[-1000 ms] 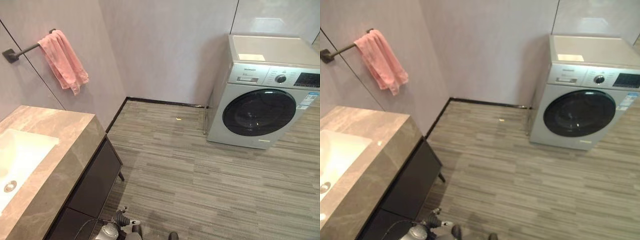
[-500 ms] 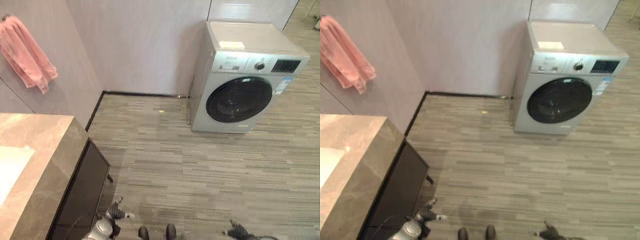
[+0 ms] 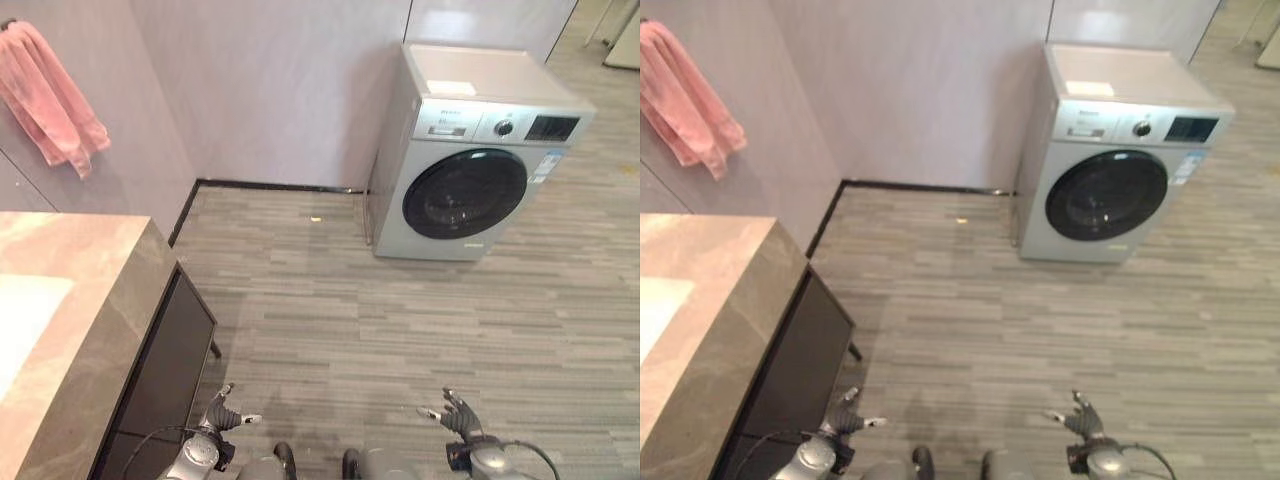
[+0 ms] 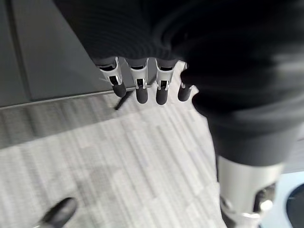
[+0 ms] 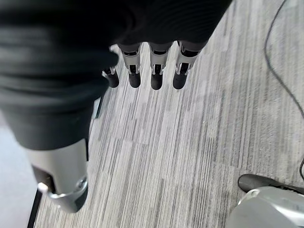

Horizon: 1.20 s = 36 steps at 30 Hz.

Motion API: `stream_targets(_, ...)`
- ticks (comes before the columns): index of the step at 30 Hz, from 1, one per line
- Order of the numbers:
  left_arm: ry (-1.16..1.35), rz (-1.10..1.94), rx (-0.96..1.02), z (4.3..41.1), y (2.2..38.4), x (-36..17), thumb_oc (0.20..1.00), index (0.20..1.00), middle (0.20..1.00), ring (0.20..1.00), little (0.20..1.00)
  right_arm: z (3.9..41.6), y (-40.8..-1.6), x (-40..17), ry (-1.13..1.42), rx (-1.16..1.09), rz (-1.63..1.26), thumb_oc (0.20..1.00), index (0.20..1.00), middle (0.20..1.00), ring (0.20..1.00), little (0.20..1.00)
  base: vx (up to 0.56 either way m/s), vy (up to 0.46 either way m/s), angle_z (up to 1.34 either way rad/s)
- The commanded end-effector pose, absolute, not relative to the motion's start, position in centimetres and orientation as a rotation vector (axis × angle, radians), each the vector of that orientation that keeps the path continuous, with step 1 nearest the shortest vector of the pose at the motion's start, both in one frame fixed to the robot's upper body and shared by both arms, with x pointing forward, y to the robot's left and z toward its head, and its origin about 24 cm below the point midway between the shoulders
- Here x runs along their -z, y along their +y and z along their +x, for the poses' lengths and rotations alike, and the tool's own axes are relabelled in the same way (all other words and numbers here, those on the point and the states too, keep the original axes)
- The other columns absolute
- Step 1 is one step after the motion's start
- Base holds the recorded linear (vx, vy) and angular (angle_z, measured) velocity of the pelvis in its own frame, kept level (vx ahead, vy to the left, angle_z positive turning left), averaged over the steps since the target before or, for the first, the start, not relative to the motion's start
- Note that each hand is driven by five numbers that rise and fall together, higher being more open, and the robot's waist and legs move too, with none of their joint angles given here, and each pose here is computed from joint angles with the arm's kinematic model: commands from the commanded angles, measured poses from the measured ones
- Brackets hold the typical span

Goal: Put brush and paste in cup on sink, flatten towel.

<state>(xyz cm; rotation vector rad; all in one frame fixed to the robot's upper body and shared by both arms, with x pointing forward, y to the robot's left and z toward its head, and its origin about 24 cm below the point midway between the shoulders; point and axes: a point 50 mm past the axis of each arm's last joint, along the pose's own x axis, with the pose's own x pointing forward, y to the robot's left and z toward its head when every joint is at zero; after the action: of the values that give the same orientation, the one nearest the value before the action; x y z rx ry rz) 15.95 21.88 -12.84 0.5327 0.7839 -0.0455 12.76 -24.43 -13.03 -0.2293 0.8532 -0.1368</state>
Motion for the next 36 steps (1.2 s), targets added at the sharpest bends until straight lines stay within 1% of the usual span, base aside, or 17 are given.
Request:
stream_targets(1,0.688,0.525,0.035,17.6,22.1,11.7,1.000,1.000,1.000,1.000,1.000,16.0,-24.6,11.4,0.723,0.145,-0.233,1.000,1.000,1.000,1.000,1.000,0.02,0.089,-0.17)
stream_targets(3,0.688,0.524,0.035,17.4,22.2,11.6,1.000,1.000,1.000,1.000,1.000,16.2,-24.4,11.2,0.704,0.146,-0.218,1.000,1.000,1.000,1.000,1.000,0.05,0.089,-0.11)
stream_targets(6,0.703,0.517,0.030,16.9,22.5,11.8,1.000,1.000,1.000,1.000,1.000,15.1,-24.7,11.6,0.730,0.176,-0.191,1.000,1.000,1.000,1.000,1.000,0.14,0.039,-0.20)
stream_targets(10,0.715,0.516,0.015,16.7,22.7,11.9,1.000,1.000,1.000,1.000,1.000,15.0,-24.8,11.7,0.735,0.186,-0.195,1.000,1.000,1.000,1.000,1.000,0.15,-0.041,-0.06)
stream_targets(12,0.720,0.545,0.037,16.9,22.5,12.1,1.000,1.000,1.000,1.000,1.000,14.6,-25.0,12.4,0.794,0.192,-0.216,1.000,1.000,1.000,1.000,1.000,0.30,-0.089,0.06)
stream_targets(17,0.701,0.545,0.067,18.0,21.2,12.0,1.000,1.000,1.000,1.000,1.000,14.6,-24.7,12.8,0.836,0.144,-0.266,1.000,1.000,1.000,1.000,1.000,0.39,-0.199,0.47)
stream_targets(18,0.678,0.582,0.119,18.6,20.6,11.8,1.000,1.000,1.000,1.000,1.000,14.5,-25.0,12.7,0.845,0.106,-0.325,1.000,1.000,1.000,1.000,1.000,0.24,-0.218,0.81)
stream_targets(20,0.657,0.592,0.133,19.2,20.4,11.4,1.000,1.000,1.000,1.000,1.000,14.7,-25.0,12.7,0.847,0.082,-0.359,1.000,1.000,1.000,1.000,1.000,0.12,-0.251,0.70)
stream_targets(21,0.580,0.613,0.162,21.3,19.5,10.3,1.000,1.000,1.000,1.000,1.000,15.4,-25.4,12.2,0.824,0.060,-0.434,1.000,1.000,1.000,1.000,1.000,0.04,-0.256,0.41)
stream_targets(25,0.526,0.631,0.171,22.7,18.9,9.4,1.000,1.000,1.000,1.000,1.000,15.5,-25.8,12.1,0.827,0.030,-0.504,1.000,1.000,1.000,1.000,1.000,0.19,-0.109,0.31)
stream_targets(27,0.531,0.629,0.168,22.4,18.8,9.6,1.000,1.000,1.000,1.000,1.000,15.2,-25.9,12.1,0.830,0.037,-0.501,1.000,1.000,1.000,1.000,1.000,0.33,0.044,-0.02)
stream_targets(28,0.531,0.614,0.161,22.0,18.7,9.8,1.000,1.000,1.000,1.000,1.000,14.5,-26.2,12.2,0.829,0.052,-0.497,1.000,1.000,1.000,1.000,1.000,0.45,0.109,0.00)
stream_targets(33,0.559,0.612,0.149,21.7,19.0,10.1,1.000,1.000,1.000,1.000,1.000,15.1,-25.8,12.0,0.813,0.009,-0.529,1.000,1.000,1.000,1.000,1.000,0.34,0.149,-0.24)
stream_targets(34,0.596,0.611,0.127,20.9,19.7,10.6,1.000,1.000,1.000,1.000,1.000,15.1,-24.9,12.4,0.828,-0.040,-0.549,1.000,1.000,1.000,1.000,1.000,0.44,0.223,-0.69)
stream_targets(36,0.640,0.598,0.094,19.9,20.6,11.2,1.000,1.000,1.000,1.000,1.000,14.7,-24.3,12.7,0.836,-0.039,-0.515,1.000,1.000,1.000,1.000,1.000,0.48,0.288,-0.57)
